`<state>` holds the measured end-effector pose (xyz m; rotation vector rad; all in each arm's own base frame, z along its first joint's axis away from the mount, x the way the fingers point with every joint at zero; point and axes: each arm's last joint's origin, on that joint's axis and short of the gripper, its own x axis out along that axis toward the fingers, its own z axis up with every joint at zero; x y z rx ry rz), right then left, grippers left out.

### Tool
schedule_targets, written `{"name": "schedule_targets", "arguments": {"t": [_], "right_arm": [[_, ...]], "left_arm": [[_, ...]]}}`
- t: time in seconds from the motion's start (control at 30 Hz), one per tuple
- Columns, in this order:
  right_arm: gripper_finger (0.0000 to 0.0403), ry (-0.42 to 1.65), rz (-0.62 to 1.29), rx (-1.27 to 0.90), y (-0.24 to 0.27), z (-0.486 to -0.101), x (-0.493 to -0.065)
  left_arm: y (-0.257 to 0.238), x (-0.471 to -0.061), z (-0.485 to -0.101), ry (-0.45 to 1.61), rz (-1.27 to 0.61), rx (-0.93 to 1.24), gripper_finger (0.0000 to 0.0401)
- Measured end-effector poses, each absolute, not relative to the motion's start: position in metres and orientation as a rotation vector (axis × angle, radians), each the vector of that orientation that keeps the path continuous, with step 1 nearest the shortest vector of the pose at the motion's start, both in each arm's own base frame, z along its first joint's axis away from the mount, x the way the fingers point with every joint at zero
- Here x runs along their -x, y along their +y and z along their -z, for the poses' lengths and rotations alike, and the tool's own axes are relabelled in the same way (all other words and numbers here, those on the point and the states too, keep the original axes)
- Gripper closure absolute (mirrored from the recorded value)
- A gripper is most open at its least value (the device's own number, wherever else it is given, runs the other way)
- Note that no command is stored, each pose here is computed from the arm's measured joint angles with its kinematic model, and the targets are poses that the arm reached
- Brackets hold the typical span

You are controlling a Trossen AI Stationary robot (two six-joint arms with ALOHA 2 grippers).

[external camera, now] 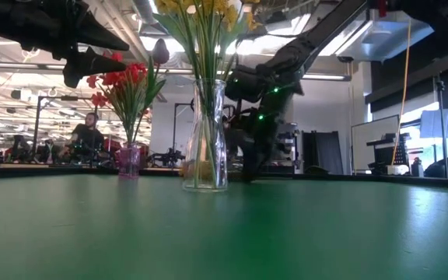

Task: Sort flowers into vase by color
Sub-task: Put the yellow flowers into the transparent vase

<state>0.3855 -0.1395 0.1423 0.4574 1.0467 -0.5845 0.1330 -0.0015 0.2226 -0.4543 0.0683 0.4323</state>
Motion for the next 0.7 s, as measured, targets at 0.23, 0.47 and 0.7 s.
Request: {"name": "schedule_targets", "arguments": {"t": [0.23, 0.47, 0.7], "right_arm": [[0.0387, 0.98, 0.678, -0.364, -0.134, -0.208, -0.361], [0.039, 0.771, 0.721, -0.332, -0.121, -0.296, -0.318], [0.0393, 0.514, 0.628, -0.285, -0.085, -0.371, -0.269]], "left_arm": [[-0.001, -0.133, -0.223, 0.067, -0.432, 0.455, 0.0186], [-0.002, -0.133, -0.224, 0.056, -0.428, 0.46, 0.0186], [-0.002, -0.133, -0.224, 0.056, -0.428, 0.459, 0.0186]]}}
